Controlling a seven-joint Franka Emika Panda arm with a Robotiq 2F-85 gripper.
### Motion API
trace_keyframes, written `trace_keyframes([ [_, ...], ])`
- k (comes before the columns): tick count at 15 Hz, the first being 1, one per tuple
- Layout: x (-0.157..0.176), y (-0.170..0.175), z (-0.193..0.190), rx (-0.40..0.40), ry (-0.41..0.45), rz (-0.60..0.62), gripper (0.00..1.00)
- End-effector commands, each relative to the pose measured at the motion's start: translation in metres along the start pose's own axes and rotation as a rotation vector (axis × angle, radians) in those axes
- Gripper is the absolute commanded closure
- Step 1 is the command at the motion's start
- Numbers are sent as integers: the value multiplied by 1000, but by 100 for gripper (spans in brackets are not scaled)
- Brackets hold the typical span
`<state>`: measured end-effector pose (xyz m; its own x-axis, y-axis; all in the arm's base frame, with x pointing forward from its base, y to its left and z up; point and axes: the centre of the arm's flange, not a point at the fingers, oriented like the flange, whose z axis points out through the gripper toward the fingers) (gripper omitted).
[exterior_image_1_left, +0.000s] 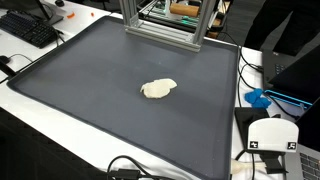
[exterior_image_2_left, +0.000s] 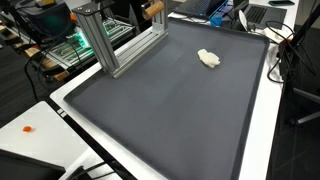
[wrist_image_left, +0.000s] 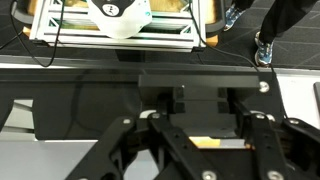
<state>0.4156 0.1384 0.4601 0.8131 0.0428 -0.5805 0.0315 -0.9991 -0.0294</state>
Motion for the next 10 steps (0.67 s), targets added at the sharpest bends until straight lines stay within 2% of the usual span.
trace_keyframes([
  [1, -14, -3, 19, 15, -5, -12, 65],
  [9, -9, -3, 32, 1, -10, -13, 65],
  [10, -9, -4, 31, -1, -8, -7, 15],
])
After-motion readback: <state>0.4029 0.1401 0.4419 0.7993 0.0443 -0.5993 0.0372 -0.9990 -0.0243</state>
